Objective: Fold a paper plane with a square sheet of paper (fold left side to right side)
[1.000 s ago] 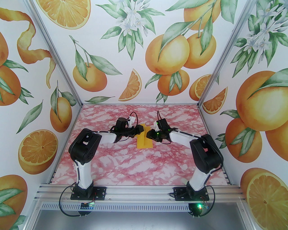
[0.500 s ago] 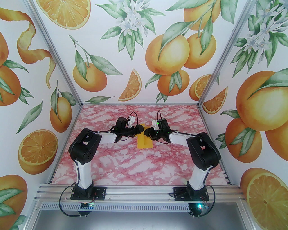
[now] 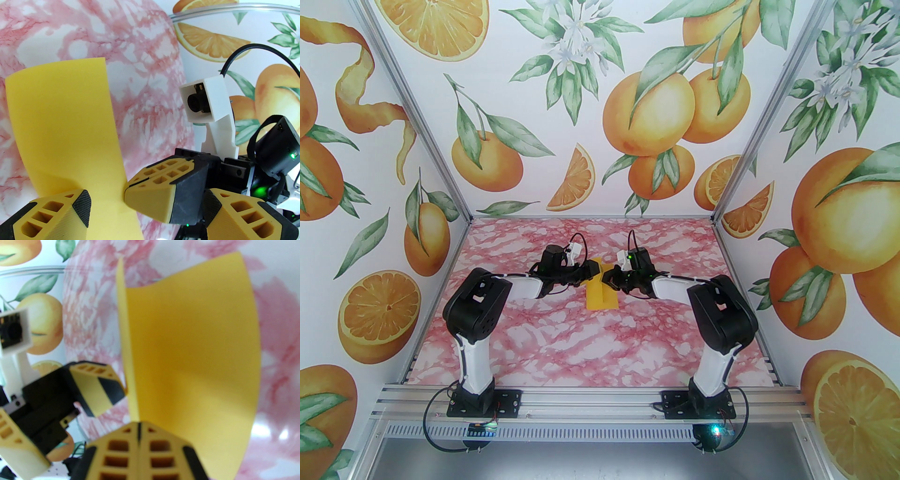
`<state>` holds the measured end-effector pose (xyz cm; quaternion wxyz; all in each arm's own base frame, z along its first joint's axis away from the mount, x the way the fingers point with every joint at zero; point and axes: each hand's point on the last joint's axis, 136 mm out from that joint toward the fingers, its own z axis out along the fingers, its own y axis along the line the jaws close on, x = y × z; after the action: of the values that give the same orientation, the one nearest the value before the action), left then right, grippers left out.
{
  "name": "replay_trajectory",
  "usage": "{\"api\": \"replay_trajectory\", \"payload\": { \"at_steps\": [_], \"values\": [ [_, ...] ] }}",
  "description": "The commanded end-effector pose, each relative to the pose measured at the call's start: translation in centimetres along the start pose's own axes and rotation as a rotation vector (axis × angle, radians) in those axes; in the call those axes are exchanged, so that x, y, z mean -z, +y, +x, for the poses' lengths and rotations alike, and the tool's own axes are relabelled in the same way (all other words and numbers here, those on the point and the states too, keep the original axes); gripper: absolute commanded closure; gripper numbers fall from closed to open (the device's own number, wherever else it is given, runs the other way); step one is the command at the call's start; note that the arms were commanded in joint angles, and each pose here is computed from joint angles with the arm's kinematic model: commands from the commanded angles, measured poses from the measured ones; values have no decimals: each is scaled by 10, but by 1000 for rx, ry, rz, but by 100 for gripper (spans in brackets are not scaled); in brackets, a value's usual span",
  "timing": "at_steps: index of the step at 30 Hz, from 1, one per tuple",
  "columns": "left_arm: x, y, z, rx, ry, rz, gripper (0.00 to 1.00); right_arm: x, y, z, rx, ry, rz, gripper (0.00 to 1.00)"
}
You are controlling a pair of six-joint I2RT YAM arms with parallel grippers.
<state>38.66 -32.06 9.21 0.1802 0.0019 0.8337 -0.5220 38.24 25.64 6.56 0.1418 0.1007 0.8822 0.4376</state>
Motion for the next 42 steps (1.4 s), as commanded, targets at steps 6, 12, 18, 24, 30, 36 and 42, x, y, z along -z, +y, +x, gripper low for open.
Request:
{"api": "replay_trajectory", "payload": {
  "at_steps": [6, 12, 18, 24, 30, 36, 42],
  "values": [
    [28, 0, -13, -73, -29, -218, 0, 18, -19, -11, 26, -10, 47, 100],
    [20, 18, -1, -5, 1, -274, 9, 23, -30, -11, 21, -1, 69, 100],
    [6, 29, 9, 11, 55, -334, 23, 21, -37, -8, 8, 3, 76, 100],
    [-4, 38, 14, 25, 96, -369, 35, 19, -46, -3, -3, 6, 93, 100],
    [-18, 43, 21, 38, 135, -372, 36, 17, -50, -3, -1, 8, 101, 100],
    [-27, 44, 28, 43, 165, -355, 38, 16, -53, -6, 4, 11, 110, 100],
    [-32, 43, 33, 36, 183, -356, 41, 17, -55, -10, 12, 9, 118, 100]
  ]
}}
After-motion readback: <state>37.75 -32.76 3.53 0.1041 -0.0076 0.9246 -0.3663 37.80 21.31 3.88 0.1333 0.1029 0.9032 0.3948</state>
